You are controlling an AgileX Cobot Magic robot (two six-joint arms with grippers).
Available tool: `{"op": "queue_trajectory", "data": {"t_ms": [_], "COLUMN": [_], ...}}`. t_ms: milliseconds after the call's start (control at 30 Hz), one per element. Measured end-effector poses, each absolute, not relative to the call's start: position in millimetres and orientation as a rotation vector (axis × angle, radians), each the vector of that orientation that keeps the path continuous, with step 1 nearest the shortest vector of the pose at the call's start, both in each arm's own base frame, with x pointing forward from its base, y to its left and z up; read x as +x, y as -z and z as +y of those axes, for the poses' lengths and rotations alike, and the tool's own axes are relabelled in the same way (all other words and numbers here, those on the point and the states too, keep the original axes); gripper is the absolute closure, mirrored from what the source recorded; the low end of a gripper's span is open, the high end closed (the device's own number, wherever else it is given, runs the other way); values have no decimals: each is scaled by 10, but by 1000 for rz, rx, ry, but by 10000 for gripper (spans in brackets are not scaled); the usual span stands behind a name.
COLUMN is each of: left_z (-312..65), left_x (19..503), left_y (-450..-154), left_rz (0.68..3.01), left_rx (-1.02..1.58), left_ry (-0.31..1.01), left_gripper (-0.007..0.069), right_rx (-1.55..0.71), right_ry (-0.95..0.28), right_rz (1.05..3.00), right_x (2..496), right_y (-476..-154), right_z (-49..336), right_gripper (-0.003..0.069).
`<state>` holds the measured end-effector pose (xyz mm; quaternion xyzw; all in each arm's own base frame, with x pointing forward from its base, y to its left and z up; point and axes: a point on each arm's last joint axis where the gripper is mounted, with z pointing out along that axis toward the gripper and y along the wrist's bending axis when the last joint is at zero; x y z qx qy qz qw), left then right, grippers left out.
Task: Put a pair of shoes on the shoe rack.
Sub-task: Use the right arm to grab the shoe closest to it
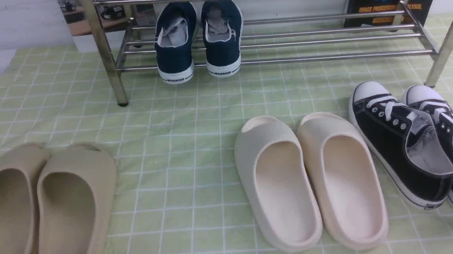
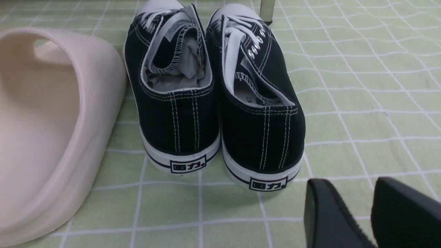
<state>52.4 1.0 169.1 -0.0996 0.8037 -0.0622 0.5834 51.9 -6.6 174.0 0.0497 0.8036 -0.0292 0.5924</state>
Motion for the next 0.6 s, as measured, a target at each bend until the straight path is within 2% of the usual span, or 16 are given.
{"op": "queue_trajectory", "data": {"t_ms": [467, 600], "left_z": [10, 10], "left_x": [524, 524], "left_y": [-1691, -1691], "left_rz": [1876, 1876], "left_rx": [-233, -233], "left_ry": [145, 145], "left_gripper": [564, 562], "right_rx": [116, 159], "right_ry": [68, 10], "right_rz": [1869, 1866], "right_x": [519, 520], "right_y": [-1740, -1740], "right_z": [-66, -49], "right_gripper": [419, 419]}}
